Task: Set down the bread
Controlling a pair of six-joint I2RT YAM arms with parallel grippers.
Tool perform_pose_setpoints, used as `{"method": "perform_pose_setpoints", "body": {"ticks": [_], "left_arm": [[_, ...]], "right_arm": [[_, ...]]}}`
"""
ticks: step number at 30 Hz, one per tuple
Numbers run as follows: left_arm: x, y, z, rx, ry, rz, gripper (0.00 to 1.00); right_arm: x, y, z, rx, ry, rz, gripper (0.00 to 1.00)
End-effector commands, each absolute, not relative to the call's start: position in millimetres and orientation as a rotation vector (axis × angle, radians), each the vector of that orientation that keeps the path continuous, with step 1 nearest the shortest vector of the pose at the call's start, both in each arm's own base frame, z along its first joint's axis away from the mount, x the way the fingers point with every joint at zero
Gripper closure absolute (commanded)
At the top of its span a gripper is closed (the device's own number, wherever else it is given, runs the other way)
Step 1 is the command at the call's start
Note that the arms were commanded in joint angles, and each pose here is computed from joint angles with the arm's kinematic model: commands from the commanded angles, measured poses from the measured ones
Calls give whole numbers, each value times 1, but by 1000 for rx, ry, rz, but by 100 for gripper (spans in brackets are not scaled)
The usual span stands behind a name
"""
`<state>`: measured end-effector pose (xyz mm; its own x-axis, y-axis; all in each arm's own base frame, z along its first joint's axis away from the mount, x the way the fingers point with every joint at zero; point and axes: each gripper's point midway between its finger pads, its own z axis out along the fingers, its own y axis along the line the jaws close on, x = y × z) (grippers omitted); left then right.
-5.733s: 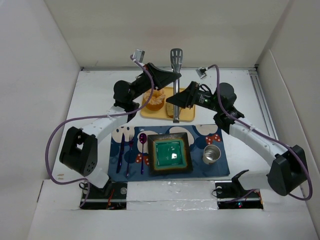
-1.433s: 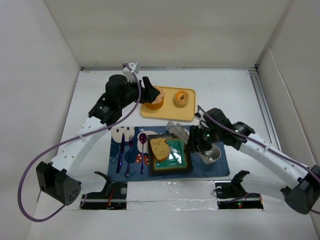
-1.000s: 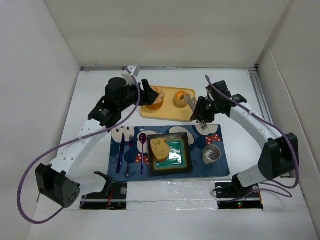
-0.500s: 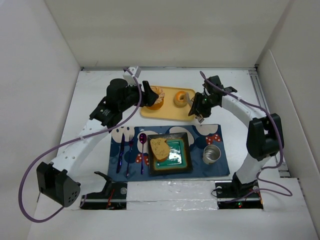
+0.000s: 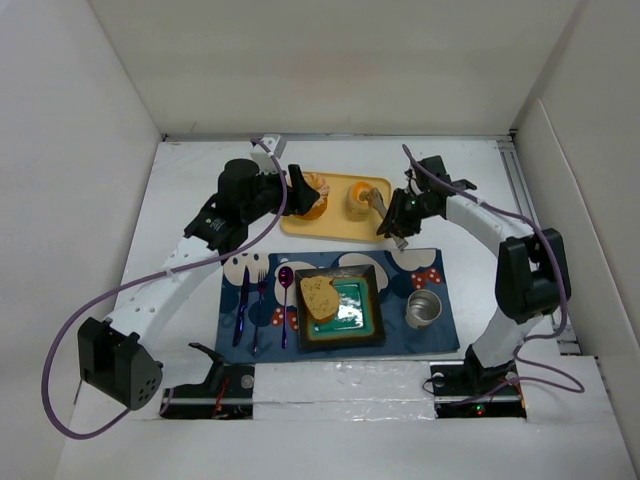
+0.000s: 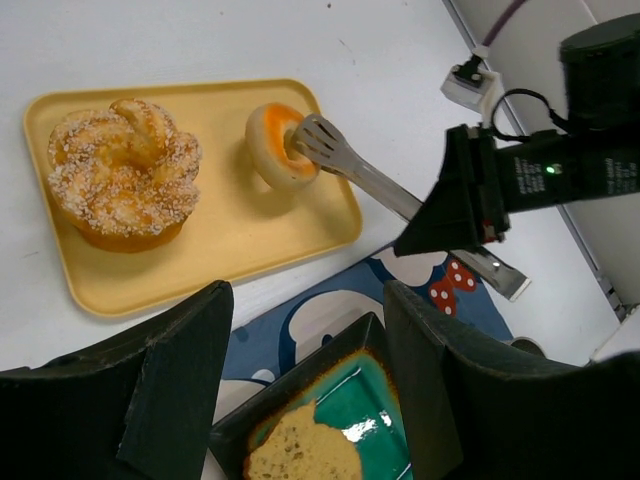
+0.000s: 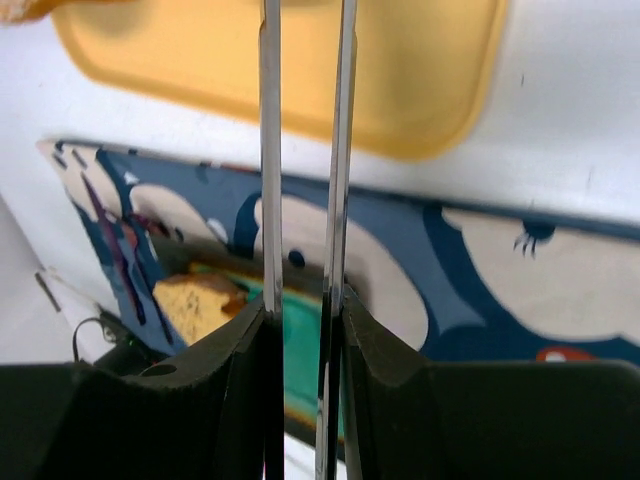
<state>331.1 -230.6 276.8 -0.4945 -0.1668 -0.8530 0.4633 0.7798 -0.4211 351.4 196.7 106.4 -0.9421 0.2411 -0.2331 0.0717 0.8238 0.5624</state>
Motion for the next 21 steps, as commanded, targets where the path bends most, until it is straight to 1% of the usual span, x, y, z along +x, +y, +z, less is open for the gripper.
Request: {"method": "perform_pose_setpoints", "body": {"ticks": [1,2,3,4,5,6,8,11,13,14,16,18,21], "left_arm": [[333,-232,283,226,1918,-788,43],[334,-232,282,225,1922,-786,43],[333,-233,280,228,1929,-791,43],[334,-233,279,228,1932,-791,43],[334,-233,279,229,1934,-789,43],[334,-232,279,231,1936,-783,43],[336,-232,280,237,1937,-769,43],[340,-228,280,246,1941,-730,43],[342,-228,280,251,1942,-717,43],[343,-229,279,254,1943,-719,43],[344,-230,278,255,1945,-722,43],[342,-234,276,261,1945,-751,43],[341,-237,269,252,1955,-774,43]], "right_arm": [[338,198,157,129,2569,912,77],[325,198,154,121,2591,909,77],[303,194,153,113,2626,900,77],[302,194,153,113,2626,900,77],[286,193,164,92,2616,907,77],[268,191,155,92,2658,902,77],[233,190,159,51,2686,882,77],[180,187,142,14,2812,817,77],[158,184,141,15,2836,793,76],[138,184,144,-13,2845,771,76],[130,185,142,8,2863,770,76],[115,186,140,-21,2887,750,76],[105,185,133,-58,2917,696,76]]}}
